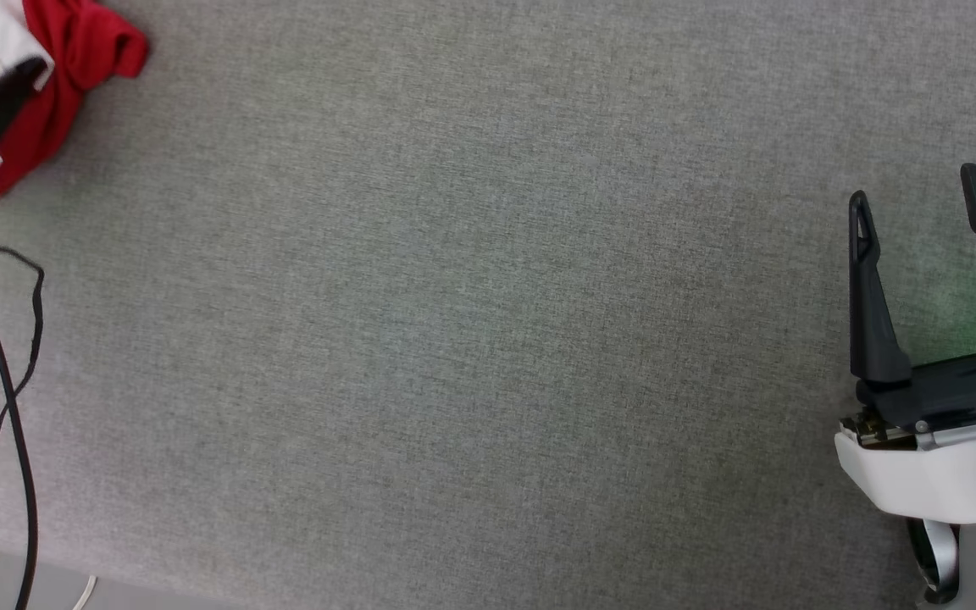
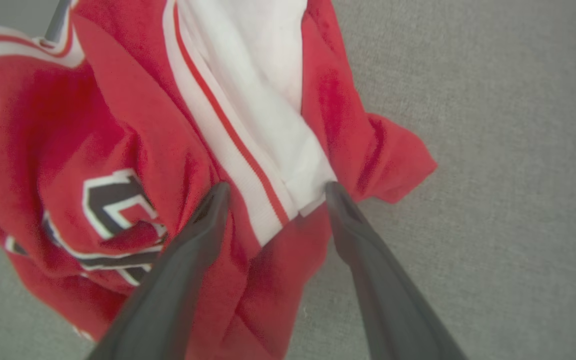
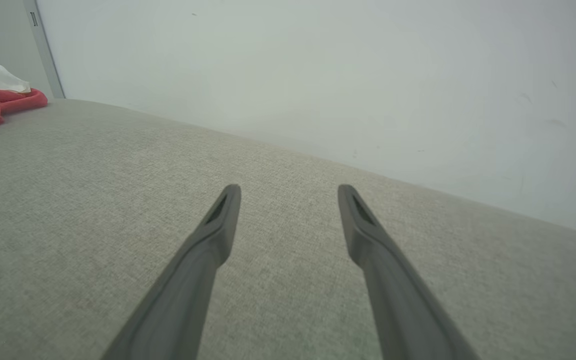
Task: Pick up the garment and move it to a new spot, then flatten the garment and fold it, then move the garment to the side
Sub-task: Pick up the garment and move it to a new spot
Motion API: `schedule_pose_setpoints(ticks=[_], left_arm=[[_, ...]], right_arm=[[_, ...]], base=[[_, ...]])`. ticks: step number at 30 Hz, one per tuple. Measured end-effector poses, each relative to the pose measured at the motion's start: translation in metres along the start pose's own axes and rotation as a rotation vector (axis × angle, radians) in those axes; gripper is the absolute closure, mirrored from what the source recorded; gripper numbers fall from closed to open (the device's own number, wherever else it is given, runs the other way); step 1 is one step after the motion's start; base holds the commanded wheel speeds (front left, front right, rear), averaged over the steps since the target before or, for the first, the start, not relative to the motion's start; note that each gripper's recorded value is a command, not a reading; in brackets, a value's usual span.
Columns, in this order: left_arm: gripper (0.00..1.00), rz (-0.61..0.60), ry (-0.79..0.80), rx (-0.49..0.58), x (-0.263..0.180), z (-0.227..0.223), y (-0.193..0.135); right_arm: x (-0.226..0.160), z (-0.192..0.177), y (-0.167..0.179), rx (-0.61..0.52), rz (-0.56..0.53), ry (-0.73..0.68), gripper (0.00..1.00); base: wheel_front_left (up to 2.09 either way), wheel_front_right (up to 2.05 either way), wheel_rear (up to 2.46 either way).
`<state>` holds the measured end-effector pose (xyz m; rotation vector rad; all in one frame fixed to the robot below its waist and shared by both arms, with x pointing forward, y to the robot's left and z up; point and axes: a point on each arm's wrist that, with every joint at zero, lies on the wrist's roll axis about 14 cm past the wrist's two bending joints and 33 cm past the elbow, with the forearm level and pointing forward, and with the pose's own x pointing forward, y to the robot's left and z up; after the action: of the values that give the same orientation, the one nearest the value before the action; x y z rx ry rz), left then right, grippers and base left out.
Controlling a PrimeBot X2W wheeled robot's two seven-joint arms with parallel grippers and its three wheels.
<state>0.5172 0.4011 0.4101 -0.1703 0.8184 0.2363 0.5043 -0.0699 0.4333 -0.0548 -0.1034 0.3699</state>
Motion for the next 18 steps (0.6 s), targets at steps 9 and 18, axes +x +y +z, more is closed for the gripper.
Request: schedule_pose_setpoints(ticks=[9, 18], left_arm=[[0.00, 0.013, 0.222, -0.022, 0.020, -0.054, 0.002], [1.00, -0.005, 0.150, 0.042, 0.013, -0.043, -0.003]], right_arm=[[-0.003, -0.008, -0.006, -0.008, -0.012, 0.019, 0.00], [-0.001, 0.001, -0.001, -0.004, 0.001, 0.000, 0.00]], base=[[0.00, 0.00, 0.00], [0.00, 0.00, 0.00]])
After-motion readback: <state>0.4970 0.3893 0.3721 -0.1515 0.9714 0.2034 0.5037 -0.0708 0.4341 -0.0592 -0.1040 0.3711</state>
